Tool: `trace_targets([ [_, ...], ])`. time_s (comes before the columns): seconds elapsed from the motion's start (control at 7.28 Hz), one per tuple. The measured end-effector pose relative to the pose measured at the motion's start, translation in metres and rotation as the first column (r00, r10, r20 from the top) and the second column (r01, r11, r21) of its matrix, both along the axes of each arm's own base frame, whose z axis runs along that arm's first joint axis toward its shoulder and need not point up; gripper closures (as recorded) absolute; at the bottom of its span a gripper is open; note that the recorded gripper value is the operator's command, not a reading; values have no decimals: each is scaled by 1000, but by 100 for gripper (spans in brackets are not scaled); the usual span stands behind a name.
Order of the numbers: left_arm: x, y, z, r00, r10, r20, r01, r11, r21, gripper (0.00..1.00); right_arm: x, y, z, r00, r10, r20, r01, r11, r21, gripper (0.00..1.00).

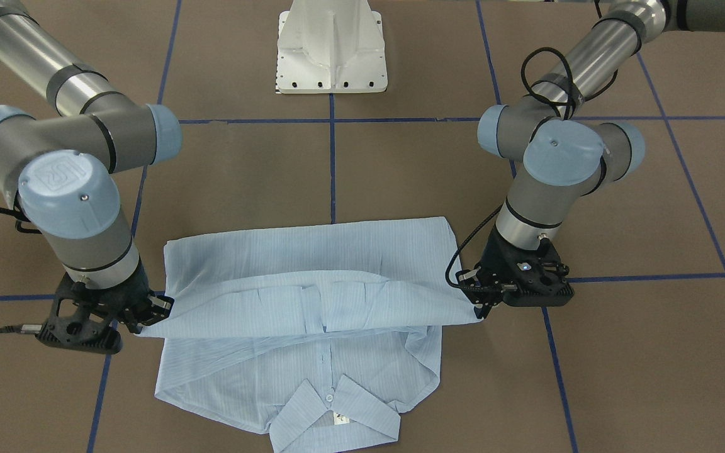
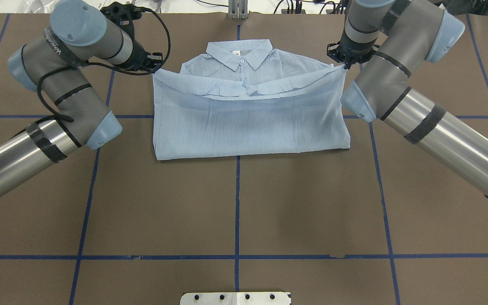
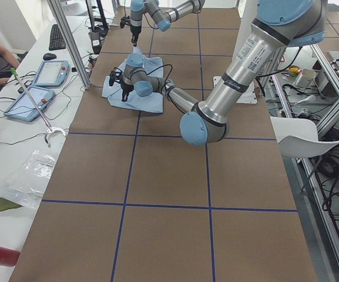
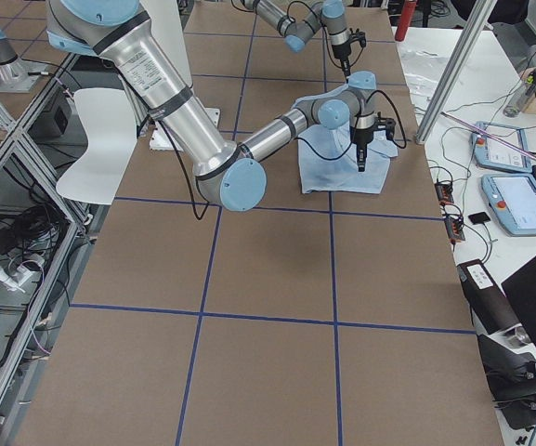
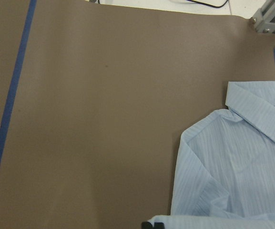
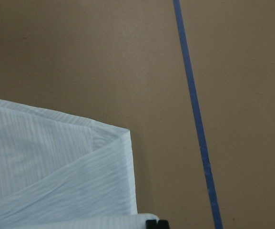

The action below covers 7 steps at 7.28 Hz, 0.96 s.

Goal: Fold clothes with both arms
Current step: 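Lift the hem with both grippers and fold it toward the collar, then lower the hem near the collar and open both grippers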

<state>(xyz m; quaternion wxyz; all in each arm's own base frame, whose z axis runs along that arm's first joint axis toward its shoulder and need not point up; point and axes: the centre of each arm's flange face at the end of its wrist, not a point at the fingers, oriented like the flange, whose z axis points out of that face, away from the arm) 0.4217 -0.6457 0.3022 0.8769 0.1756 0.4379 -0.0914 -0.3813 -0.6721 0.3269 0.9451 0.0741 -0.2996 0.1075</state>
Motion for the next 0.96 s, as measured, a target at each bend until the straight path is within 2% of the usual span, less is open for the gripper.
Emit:
trace_targets([
  [0.27,19,-28,10,1000,-12,-11,12,1000,5,100,-18,-21,25,1000,-6,-13,6,1000,-14,100],
  [0.82,26,-44,40,999,-29,-14,29,999,13,100,-42,-45,33,999,-13,-37,11,999,-43,100],
  [0.96,26,-46,46,999,-39,-8,39,999,16,81,-47,-49,40,999,-14,-40,13,999,-44,100],
])
